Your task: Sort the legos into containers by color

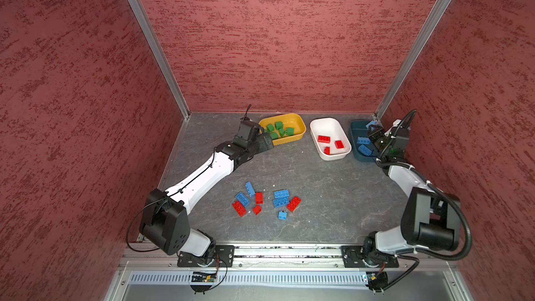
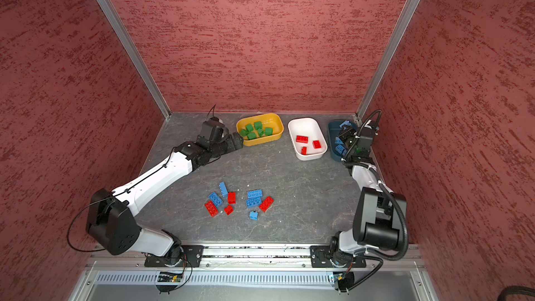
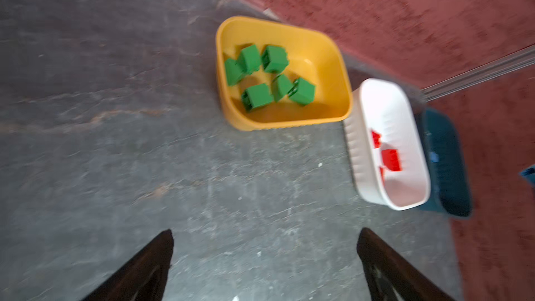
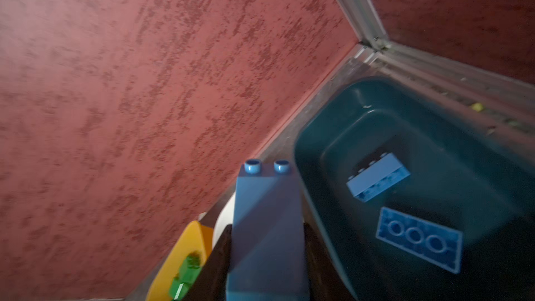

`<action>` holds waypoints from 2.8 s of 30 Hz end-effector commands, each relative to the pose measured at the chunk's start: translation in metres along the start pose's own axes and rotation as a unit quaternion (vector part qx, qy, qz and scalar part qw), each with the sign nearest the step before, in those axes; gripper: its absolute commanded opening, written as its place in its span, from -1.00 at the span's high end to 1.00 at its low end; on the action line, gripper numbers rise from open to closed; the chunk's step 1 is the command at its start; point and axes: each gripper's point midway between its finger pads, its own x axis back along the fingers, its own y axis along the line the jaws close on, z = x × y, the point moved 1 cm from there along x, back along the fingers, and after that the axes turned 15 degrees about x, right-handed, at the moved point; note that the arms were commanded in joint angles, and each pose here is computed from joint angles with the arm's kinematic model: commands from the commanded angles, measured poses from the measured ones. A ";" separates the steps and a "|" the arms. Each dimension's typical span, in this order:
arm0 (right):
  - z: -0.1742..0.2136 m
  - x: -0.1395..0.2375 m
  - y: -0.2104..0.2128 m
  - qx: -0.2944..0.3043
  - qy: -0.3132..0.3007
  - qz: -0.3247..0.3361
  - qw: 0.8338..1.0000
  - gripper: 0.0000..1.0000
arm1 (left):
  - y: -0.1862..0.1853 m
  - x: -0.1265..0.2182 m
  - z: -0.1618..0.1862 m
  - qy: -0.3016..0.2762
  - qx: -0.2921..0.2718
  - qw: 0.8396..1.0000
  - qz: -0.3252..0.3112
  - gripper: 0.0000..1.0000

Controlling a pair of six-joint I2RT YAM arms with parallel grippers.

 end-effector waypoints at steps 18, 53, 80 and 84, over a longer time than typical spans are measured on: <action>0.014 -0.025 -0.009 0.066 0.088 0.044 0.993 -0.44 | 0.134 -0.023 0.111 0.176 0.017 0.960 -0.219 -0.47; 0.161 0.119 0.237 0.237 0.154 -0.415 0.865 -0.92 | -0.084 -0.030 0.018 0.070 0.015 0.994 0.083 0.58; 0.172 0.086 0.312 0.210 0.104 -0.460 0.856 0.46 | -0.117 -0.032 0.033 0.114 0.045 0.979 0.163 0.01; 0.158 0.065 0.254 0.198 0.103 -0.348 0.911 0.61 | -0.113 -0.013 0.018 0.066 0.015 0.981 0.181 -0.60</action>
